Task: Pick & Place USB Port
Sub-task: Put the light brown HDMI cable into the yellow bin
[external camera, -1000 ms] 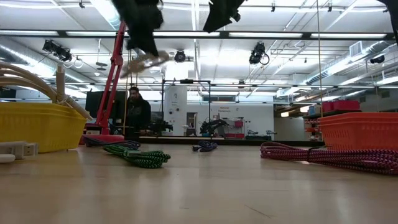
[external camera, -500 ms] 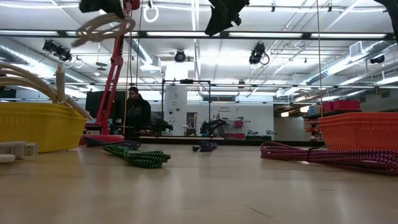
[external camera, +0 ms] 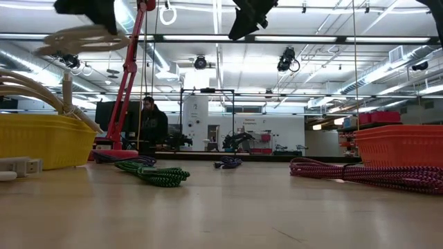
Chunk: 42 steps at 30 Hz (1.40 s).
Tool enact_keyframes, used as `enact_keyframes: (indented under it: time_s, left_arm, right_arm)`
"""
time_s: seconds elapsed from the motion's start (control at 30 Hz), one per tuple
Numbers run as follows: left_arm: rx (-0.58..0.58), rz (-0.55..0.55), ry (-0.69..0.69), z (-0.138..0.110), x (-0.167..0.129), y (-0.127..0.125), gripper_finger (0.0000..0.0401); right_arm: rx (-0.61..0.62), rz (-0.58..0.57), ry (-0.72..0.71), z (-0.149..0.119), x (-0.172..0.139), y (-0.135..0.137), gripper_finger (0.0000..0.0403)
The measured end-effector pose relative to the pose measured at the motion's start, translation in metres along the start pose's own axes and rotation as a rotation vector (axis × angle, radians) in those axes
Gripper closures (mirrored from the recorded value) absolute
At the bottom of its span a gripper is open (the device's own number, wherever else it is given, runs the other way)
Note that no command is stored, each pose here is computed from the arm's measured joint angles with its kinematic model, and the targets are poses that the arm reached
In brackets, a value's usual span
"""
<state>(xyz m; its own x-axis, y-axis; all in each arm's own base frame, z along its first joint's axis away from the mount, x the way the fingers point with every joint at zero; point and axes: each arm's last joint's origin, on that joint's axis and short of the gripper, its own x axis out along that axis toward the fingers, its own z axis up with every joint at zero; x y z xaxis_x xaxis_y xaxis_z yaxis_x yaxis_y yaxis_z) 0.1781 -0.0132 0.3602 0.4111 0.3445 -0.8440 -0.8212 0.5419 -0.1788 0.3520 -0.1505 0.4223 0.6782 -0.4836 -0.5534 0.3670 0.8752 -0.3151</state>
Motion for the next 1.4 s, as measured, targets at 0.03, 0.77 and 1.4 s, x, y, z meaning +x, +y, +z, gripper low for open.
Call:
enact_keyframes:
  time_s: [0.03, 0.77, 1.4]
  left_arm:
    - [-0.007, 0.018, -0.001, -0.006, 0.005, -0.001, 0.0365]
    - [-0.128, -0.080, 0.253, -0.051, 0.042, -0.006, 0.0365]
    - [-0.028, -0.370, 0.562, -0.052, 0.011, 0.017, 0.0365]
  right_arm:
    - [-0.008, 0.000, 0.000, 0.000, 0.000, 0.000, 0.0262]
    - [-0.028, 0.043, -0.012, -0.001, 0.001, -0.005, 0.0262]
    - [-0.029, 0.063, -0.014, -0.001, 0.001, -0.004, 0.0262]
